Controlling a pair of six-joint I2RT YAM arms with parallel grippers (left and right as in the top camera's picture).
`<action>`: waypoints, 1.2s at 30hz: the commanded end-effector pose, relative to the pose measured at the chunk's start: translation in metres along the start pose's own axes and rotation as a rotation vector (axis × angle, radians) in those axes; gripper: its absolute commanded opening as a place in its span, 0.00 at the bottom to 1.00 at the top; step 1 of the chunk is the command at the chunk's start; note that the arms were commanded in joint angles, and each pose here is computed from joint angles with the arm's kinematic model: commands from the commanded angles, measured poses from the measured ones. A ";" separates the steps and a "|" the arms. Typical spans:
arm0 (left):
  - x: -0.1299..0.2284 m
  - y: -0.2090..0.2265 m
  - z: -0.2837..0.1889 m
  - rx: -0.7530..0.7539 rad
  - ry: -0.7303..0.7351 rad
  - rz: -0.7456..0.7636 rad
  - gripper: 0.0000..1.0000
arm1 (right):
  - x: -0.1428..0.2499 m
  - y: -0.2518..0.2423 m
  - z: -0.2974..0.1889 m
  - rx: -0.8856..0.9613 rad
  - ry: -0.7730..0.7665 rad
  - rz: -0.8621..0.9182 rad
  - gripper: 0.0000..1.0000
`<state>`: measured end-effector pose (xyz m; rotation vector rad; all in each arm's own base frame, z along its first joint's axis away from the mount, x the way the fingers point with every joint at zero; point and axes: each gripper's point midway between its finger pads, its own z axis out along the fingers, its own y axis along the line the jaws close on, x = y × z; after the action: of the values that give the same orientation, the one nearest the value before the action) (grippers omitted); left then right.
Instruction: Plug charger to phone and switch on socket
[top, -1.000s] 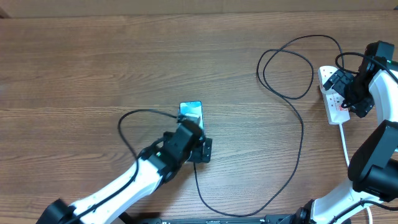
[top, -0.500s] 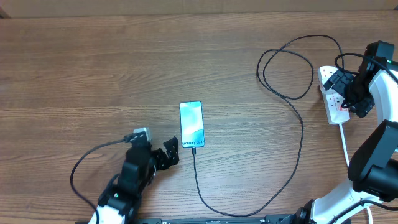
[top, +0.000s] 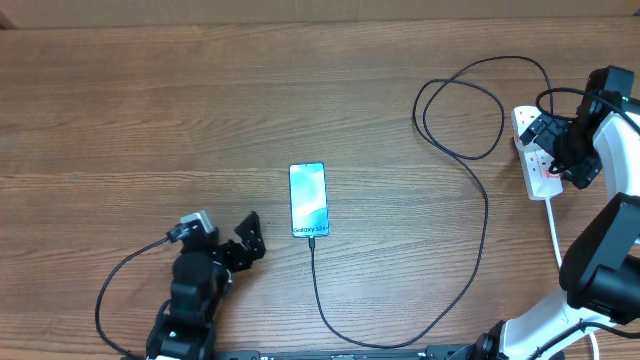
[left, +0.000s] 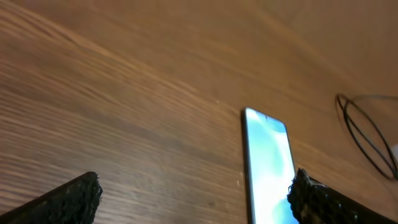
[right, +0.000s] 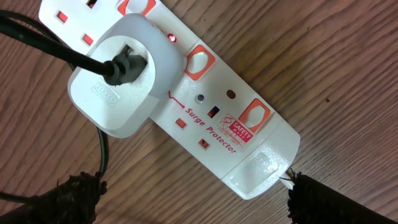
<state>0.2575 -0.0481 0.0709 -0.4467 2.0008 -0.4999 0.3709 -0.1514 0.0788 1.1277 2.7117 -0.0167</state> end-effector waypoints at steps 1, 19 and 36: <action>-0.011 0.009 -0.005 -0.024 -0.048 0.044 1.00 | -0.003 0.001 -0.005 -0.002 -0.022 -0.011 1.00; -0.067 0.008 -0.043 -0.055 -0.317 0.436 1.00 | -0.003 0.001 -0.005 -0.002 -0.022 -0.011 1.00; -0.082 0.000 -0.054 -0.077 -0.404 0.629 0.99 | -0.004 0.000 -0.005 -0.002 -0.022 -0.011 1.00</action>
<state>0.2464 -0.0002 0.1547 0.0282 1.6566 0.0265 0.3709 -0.1514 0.0788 1.1235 2.7134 -0.0171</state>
